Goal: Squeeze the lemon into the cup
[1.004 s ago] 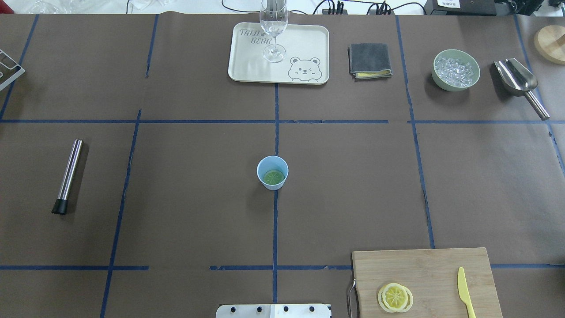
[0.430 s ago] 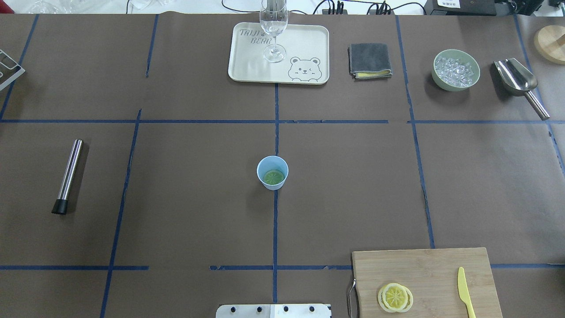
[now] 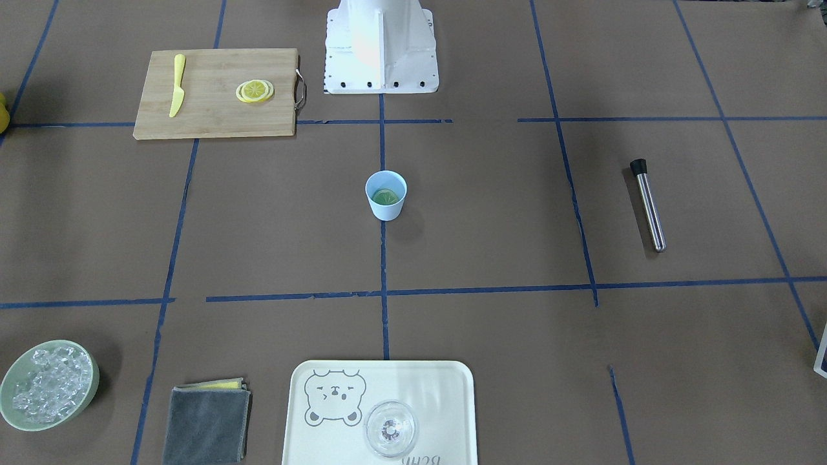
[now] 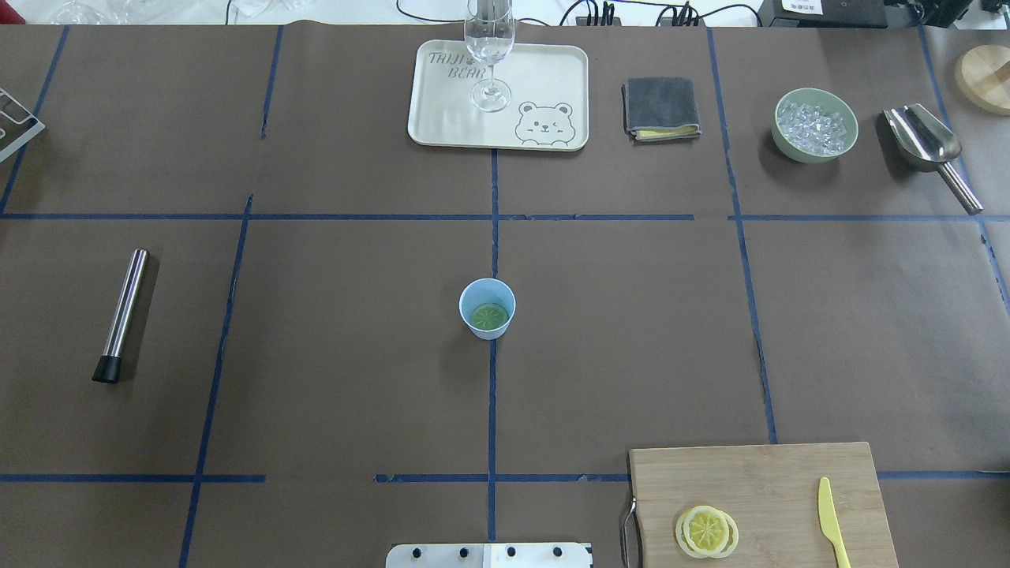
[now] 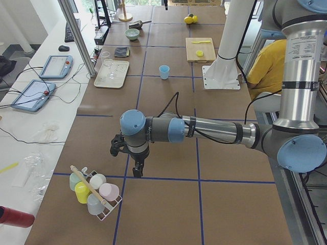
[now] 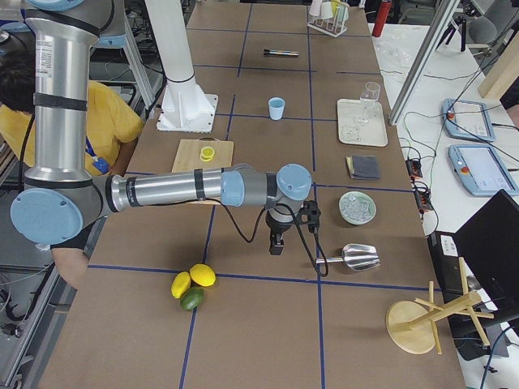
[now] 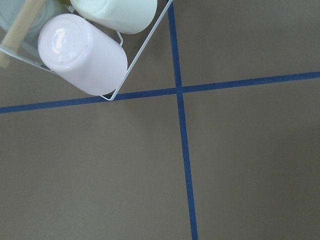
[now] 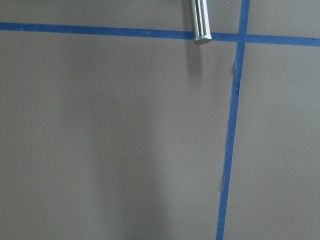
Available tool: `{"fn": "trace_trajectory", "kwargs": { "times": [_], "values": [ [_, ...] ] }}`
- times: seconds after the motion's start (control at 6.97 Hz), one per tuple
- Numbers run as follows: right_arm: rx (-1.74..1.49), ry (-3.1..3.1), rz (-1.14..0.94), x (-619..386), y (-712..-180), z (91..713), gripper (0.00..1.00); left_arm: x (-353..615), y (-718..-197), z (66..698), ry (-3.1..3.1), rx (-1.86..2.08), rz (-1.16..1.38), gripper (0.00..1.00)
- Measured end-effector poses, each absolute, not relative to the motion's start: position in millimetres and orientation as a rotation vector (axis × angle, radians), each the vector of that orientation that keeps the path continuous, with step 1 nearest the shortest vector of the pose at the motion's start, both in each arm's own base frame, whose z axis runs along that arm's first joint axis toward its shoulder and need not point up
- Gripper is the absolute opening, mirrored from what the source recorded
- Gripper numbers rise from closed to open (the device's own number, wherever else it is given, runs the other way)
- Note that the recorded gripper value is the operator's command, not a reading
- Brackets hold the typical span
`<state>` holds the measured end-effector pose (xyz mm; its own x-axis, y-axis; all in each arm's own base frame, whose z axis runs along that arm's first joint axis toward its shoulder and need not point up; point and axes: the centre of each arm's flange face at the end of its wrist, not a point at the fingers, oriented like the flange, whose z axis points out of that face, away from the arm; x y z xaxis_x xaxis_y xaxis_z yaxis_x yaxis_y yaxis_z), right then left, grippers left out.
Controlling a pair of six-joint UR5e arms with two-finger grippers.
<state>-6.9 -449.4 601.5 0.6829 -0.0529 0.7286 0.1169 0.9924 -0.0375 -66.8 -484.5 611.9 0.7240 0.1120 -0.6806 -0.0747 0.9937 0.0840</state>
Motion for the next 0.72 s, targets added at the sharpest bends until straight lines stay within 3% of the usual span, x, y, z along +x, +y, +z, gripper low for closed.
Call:
{"fn": "trace_trajectory", "kwargs": {
  "times": [0.72],
  "values": [
    [-0.079, -0.805, -0.100, -5.2, -448.7, 604.5, 1.00, -66.7, -484.6, 610.5, 0.756, 0.055, 0.105, 1.00]
  ]
}}
